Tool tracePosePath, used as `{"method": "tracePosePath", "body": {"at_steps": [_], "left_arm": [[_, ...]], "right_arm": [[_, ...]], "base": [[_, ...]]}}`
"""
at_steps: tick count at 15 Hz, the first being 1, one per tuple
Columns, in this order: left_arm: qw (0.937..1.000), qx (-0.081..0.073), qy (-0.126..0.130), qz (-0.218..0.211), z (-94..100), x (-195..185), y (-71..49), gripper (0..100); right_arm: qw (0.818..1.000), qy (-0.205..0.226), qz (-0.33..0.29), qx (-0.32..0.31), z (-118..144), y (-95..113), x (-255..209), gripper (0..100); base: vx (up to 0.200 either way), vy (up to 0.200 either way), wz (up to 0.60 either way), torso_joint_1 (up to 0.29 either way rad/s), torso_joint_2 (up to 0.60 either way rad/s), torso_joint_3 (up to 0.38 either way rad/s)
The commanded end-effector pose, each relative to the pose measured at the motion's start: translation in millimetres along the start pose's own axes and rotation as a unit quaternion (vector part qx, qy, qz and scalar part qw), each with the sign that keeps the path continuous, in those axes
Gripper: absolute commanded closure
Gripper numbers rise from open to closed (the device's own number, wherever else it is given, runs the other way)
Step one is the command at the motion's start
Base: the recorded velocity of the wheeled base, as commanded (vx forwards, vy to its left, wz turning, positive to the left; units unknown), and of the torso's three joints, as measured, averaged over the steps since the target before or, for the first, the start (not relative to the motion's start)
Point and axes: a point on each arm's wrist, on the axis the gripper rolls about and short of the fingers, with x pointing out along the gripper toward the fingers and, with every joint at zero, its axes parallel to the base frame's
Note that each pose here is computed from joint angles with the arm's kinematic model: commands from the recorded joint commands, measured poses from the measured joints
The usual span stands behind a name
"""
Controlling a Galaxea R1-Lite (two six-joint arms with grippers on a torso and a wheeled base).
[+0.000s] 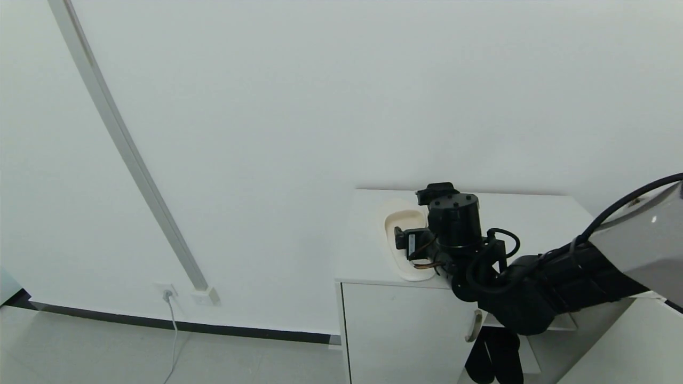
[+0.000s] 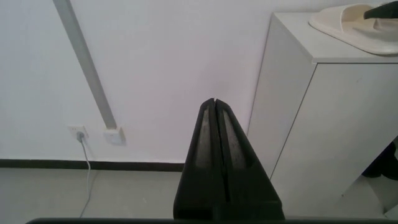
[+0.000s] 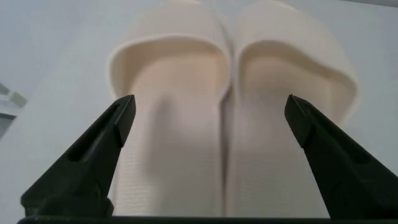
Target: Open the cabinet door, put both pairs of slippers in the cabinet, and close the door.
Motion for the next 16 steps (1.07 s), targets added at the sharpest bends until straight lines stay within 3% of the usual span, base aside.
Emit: {"method": "tracePosePath", "body": {"at_steps": [1, 14, 15, 16], "left_arm": [[1.0000, 0.001, 0.000, 0.000, 0.0, 0.0, 0.0, 100], [1.0000, 0.001, 0.000, 0.000, 0.0, 0.0, 0.0, 100], [1.0000, 0.001, 0.000, -0.001, 0.0, 0.0, 0.0, 100], [1.0000, 0.001, 0.000, -0.001, 0.0, 0.0, 0.0, 100]], "right_arm": [[1.000, 0.003, -0.005, 0.002, -8.0, 1.9, 24.6, 0], [1.000, -0.005, -0.014, 0.012, 0.5, -12.5, 67.6, 0], [1.000, -0.007, -0.014, 0.013, 0.6, -11.3, 70.0, 100], [1.000, -0.007, -0.014, 0.014, 0.0, -11.5, 71.4, 100]], "base": [[0.000, 0.000, 0.00, 0.000, 0.00, 0.000], [0.000, 0.000, 0.00, 0.000, 0.00, 0.000], [0.000, 0.000, 0.00, 0.000, 0.00, 0.000], [0.000, 0.000, 0.00, 0.000, 0.00, 0.000]]}}
